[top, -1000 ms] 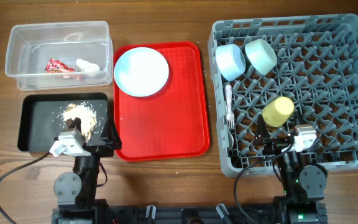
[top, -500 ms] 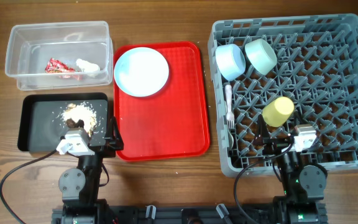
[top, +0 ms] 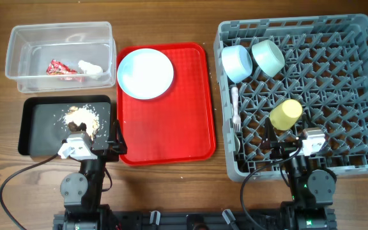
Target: Sort waste into correct bins and load items into the dishwasher rack
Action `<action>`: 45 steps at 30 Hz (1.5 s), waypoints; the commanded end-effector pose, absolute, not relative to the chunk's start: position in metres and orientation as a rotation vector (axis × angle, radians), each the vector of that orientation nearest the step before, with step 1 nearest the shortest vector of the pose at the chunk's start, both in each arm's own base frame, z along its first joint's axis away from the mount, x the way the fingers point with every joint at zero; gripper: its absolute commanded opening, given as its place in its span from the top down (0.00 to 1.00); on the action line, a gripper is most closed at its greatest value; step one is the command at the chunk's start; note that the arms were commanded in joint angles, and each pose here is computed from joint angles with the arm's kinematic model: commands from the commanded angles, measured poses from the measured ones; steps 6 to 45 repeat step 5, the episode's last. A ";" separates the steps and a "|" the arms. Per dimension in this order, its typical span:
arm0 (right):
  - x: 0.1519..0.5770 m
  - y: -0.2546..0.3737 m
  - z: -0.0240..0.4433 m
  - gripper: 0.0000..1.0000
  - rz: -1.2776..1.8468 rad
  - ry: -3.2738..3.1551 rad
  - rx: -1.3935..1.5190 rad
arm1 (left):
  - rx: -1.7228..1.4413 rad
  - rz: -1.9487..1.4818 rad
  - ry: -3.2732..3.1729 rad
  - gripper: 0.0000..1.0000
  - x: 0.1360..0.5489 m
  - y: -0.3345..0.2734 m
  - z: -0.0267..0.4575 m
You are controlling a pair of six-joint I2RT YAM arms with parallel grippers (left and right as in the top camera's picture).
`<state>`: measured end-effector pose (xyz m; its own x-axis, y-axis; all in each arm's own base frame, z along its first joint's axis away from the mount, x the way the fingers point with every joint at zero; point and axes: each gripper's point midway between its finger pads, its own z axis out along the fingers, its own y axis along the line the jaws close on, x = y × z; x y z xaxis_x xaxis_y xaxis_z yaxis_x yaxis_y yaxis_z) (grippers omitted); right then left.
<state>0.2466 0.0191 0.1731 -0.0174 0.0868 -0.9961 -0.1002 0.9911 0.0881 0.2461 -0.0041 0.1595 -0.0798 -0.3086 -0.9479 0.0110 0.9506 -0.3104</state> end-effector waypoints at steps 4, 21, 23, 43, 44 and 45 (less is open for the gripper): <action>0.246 0.021 0.176 0.00 0.151 1.567 -0.028 | -0.217 -0.250 1.632 0.00 0.246 -0.003 0.158; 0.246 0.021 0.176 0.00 0.151 1.567 -0.028 | -0.217 -0.250 1.632 0.00 0.246 -0.003 0.158; 0.246 0.021 0.176 0.00 0.151 1.567 -0.028 | -0.217 -0.250 1.632 0.00 0.246 -0.003 0.158; 0.246 0.021 0.176 0.00 0.151 1.567 -0.028 | -0.217 -0.250 1.632 0.00 0.246 -0.003 0.158; 0.246 0.021 0.176 0.00 0.151 1.567 -0.028 | -0.217 -0.250 1.632 0.00 0.246 -0.003 0.158; 0.246 0.021 0.176 0.00 0.151 1.567 -0.028 | -0.217 -0.250 1.632 0.00 0.246 -0.003 0.158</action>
